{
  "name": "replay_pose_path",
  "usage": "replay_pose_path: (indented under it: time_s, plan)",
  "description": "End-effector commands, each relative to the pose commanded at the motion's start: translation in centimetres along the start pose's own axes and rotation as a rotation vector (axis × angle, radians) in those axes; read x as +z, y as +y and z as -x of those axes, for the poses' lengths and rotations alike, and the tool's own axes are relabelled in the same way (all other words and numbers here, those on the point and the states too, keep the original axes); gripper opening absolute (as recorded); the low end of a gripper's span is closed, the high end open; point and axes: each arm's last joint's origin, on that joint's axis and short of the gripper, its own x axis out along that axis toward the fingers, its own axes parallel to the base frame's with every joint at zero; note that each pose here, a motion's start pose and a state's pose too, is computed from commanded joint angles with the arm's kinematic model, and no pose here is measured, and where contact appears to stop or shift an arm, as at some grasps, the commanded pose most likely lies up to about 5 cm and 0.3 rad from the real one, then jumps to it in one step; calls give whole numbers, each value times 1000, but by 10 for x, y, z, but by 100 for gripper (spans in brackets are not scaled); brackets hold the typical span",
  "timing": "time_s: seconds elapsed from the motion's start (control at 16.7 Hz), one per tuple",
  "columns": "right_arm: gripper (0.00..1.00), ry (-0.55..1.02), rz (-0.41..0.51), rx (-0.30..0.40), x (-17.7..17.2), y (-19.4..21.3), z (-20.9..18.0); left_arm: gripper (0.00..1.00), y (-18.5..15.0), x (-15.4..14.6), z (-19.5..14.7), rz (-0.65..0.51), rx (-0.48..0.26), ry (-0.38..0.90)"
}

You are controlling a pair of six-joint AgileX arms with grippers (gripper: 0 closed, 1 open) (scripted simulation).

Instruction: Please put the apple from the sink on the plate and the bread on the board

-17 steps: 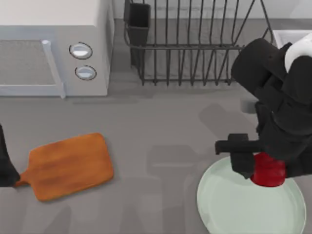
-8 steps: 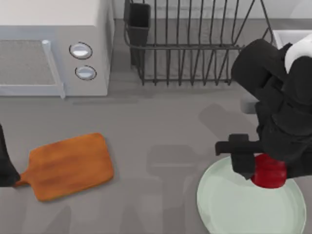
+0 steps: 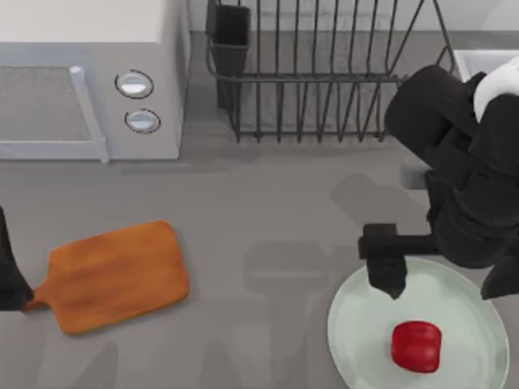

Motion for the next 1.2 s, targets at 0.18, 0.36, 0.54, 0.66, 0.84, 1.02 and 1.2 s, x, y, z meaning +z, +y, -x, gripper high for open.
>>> replay_pose_path:
  time_s: [0.18, 0.36, 0.54, 0.66, 0.84, 1.02, 1.2]
  plan:
    - [100, 0, 0, 0, 0, 0, 0, 100, 0, 0, 0, 0, 0, 0]
    - [100, 0, -1, 0, 0, 0, 0, 100, 0, 0, 0, 0, 0, 0]
    - [100, -44, -1, 32, -2, -12, 1, 100, 0, 0, 0, 0, 0, 0]
    - [100, -118, 0, 78, -8, -28, 4, 100, 0, 0, 0, 0, 0, 0]
    - [100, -306, 1, 169, -26, -62, 11, 100, 0, 0, 0, 0, 0, 0]
    - [100, -578, 3, 245, -53, -98, 12, 100, 0, 0, 0, 0, 0, 0]
    - [100, -894, 5, 267, -83, -129, 1, 100, 0, 0, 0, 0, 0, 0]
